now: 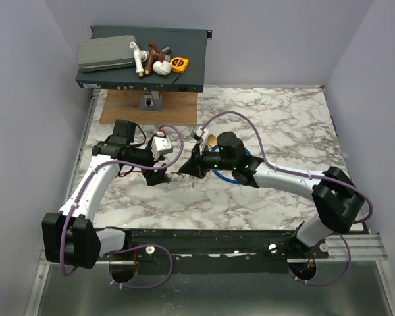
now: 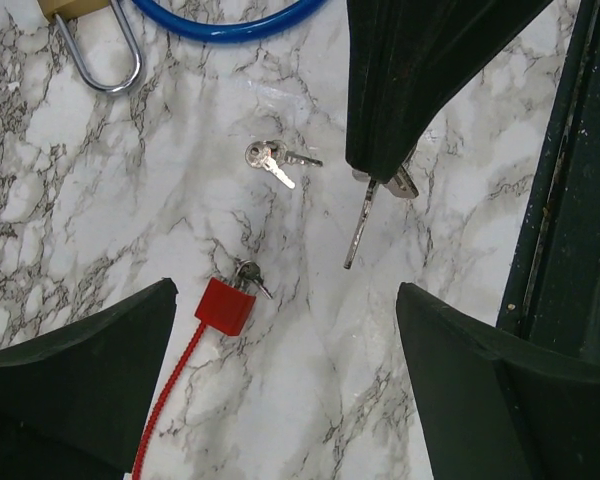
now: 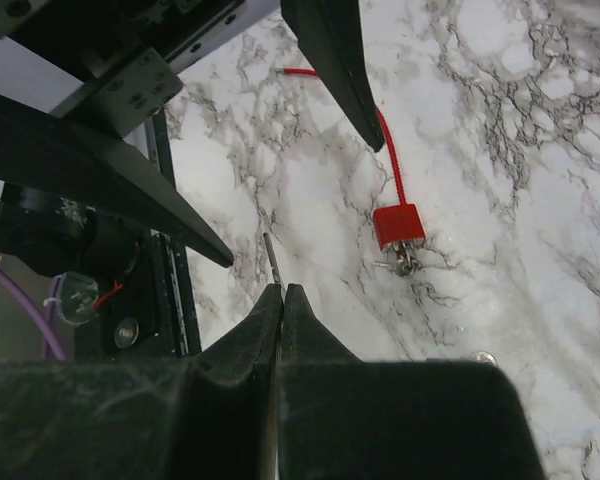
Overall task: Unlock with the key
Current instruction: Pick up the key from the center of the board.
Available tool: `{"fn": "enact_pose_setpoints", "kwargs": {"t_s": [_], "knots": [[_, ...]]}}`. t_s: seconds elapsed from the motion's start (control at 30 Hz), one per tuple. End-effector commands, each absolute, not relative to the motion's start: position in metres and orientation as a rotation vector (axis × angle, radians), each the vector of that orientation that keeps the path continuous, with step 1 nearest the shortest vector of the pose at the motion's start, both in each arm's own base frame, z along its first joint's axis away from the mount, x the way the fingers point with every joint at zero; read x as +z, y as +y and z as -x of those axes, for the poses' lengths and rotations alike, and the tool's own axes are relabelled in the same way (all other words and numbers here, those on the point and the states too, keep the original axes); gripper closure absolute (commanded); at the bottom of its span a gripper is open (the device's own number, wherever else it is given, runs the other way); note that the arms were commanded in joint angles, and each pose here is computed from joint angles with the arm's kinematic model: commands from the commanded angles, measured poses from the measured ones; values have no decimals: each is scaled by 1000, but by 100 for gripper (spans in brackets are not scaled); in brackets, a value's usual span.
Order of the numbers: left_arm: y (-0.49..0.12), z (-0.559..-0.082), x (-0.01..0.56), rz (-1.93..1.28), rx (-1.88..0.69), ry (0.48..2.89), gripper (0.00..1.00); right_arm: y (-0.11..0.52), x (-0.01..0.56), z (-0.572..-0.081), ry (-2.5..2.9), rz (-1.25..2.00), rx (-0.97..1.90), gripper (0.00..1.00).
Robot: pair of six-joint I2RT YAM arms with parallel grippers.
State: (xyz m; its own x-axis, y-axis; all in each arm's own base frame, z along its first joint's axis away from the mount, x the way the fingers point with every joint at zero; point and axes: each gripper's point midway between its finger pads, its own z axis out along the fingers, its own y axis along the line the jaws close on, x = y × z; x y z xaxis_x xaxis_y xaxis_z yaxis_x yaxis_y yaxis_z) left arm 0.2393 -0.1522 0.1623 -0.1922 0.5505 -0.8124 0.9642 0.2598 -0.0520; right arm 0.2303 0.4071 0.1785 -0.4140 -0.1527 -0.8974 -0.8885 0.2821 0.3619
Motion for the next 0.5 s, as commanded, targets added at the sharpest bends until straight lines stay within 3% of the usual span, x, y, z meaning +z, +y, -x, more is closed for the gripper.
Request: {"fn": "enact_pose_setpoints", "kwargs": {"t_s": [0.0, 0.37, 0.47], "knots": [[-164, -242, 181, -1416, -805, 1703, 12, 414, 211, -222, 1682, 979, 1267, 99], [-178, -217, 190, -1474, -957, 1625, 35, 419, 223, -217, 1640, 1002, 1317, 99], [-180, -216, 190, -1479, -980, 1630, 50, 419, 225, -216, 1636, 1004, 1327, 99]]}}
